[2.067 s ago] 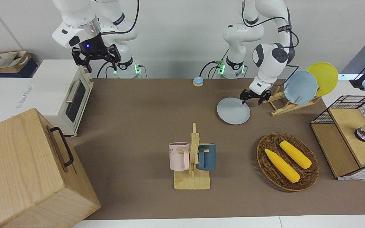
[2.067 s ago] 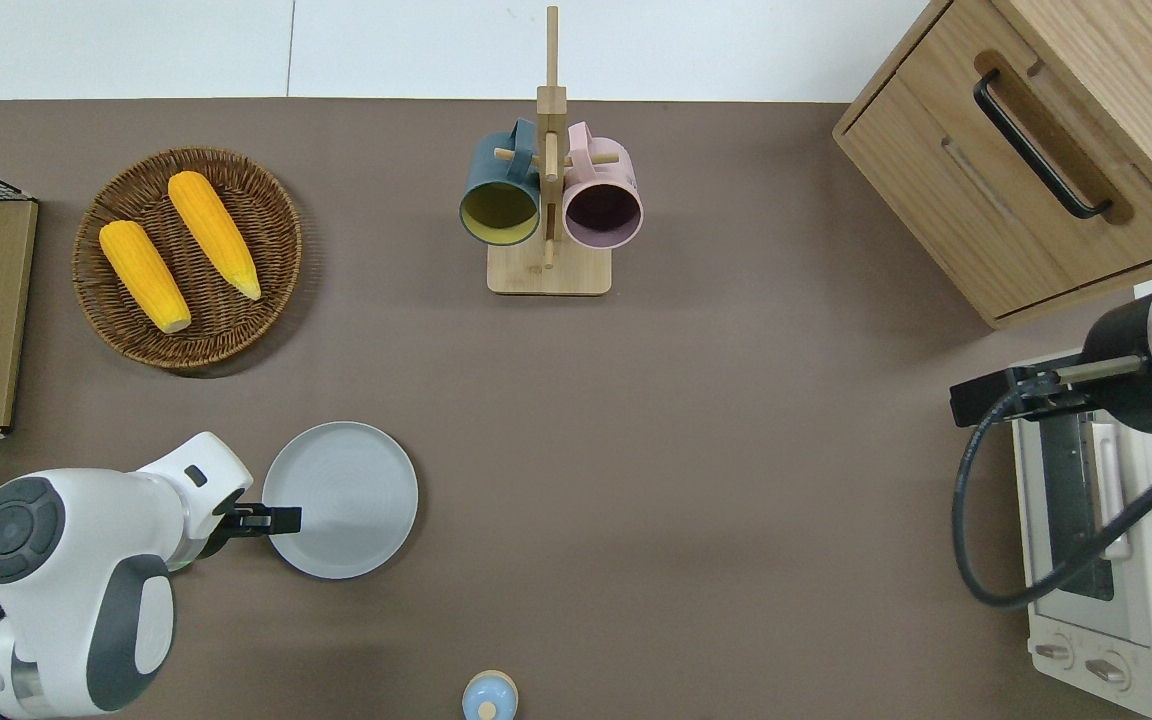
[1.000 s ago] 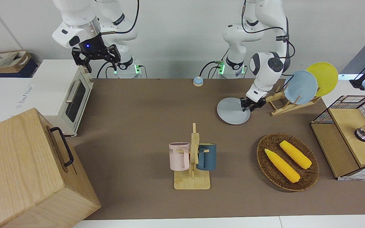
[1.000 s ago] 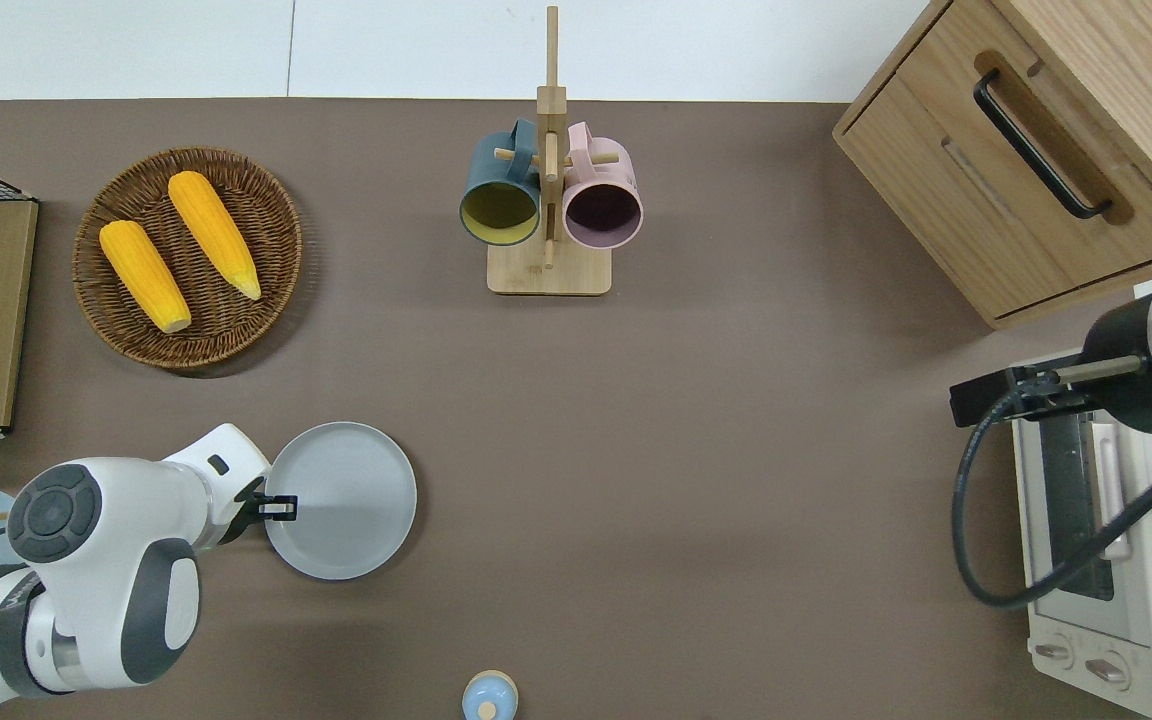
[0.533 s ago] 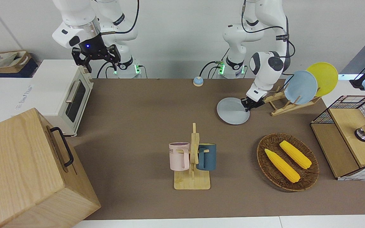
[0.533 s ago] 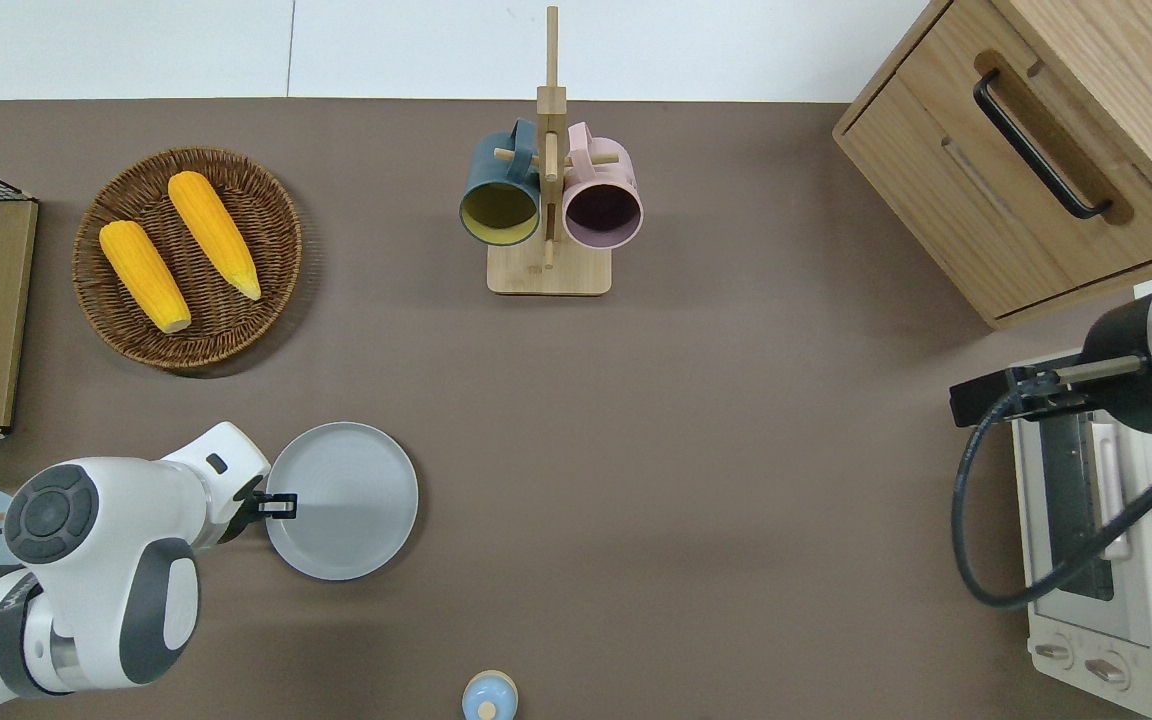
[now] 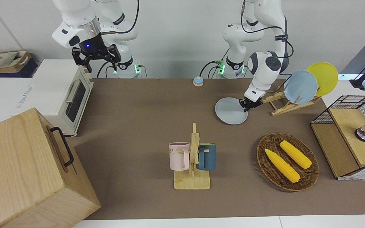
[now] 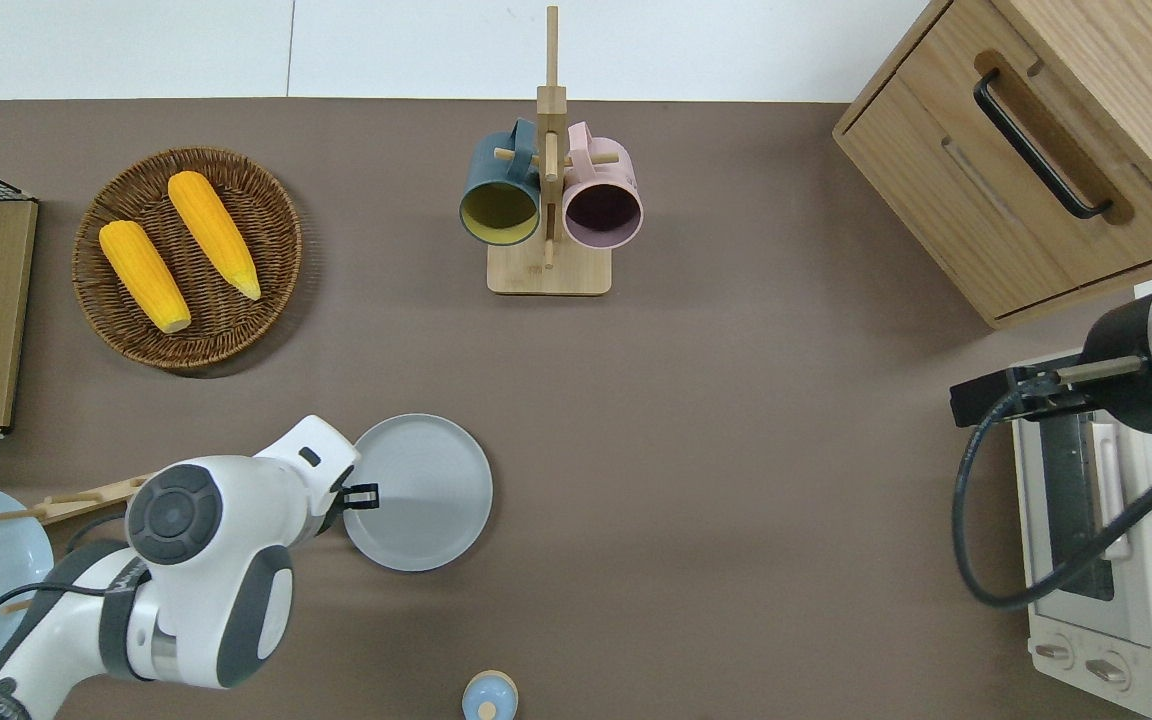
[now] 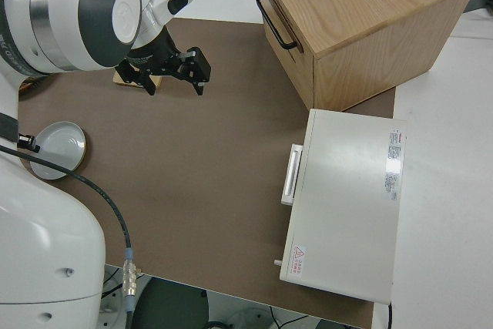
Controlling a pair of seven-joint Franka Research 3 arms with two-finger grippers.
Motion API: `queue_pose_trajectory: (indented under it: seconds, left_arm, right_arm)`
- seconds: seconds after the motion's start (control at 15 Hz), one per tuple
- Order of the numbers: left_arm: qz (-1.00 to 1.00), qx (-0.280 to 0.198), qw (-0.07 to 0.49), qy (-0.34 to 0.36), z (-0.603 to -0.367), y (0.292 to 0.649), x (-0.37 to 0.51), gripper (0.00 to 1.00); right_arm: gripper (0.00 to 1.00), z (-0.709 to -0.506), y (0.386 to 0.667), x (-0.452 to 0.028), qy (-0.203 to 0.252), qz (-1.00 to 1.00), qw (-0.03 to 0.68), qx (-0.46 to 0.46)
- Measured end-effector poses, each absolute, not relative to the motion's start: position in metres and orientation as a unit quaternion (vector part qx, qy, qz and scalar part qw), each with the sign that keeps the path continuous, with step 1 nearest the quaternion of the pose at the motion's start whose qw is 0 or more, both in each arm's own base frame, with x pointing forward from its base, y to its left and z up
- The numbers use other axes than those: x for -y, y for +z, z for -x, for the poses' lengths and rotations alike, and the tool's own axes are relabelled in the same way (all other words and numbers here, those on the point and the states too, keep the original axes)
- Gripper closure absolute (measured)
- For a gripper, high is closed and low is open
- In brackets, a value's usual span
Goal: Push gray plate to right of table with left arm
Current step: 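Push the gray plate with the left gripper away from the basket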
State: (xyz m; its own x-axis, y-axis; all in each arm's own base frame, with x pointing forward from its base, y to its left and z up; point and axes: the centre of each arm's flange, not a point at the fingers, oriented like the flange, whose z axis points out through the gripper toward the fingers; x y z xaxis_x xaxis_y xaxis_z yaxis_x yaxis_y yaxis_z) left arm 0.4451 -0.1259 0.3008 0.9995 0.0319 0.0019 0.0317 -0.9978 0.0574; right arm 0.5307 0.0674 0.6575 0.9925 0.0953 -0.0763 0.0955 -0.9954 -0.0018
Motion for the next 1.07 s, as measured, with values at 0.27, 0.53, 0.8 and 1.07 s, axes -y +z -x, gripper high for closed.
queue_pose_trajectory:
  seconds: [0.27,0.53,0.8,1.07]
  left_arm:
    - [-0.999,-0.029,0.035,0.002,-0.444,0.301,0.198,0.96]
    - [-0.998,-0.042,0.047,0.004,-0.434,0.301,0.282,0.96]
    - [-0.998,-0.038,0.058,0.004,-0.420,0.300,0.352,0.96]
    - [-0.997,-0.034,0.071,0.005,-0.409,0.300,0.408,0.96]
  right_arm:
    - [0.01,-0.531,0.657,-0.067,-0.038,-0.998,0.001,-0.048]
    - [0.01,-0.531,0.657,-0.067,-0.038,-0.998,0.001,-0.048]
    - [0.01,-0.531,0.657,-0.067,-0.038,-0.998,0.001,-0.048]
    - [0.01,-0.531,0.657,-0.067,-0.038,-0.998,0.001,-0.048]
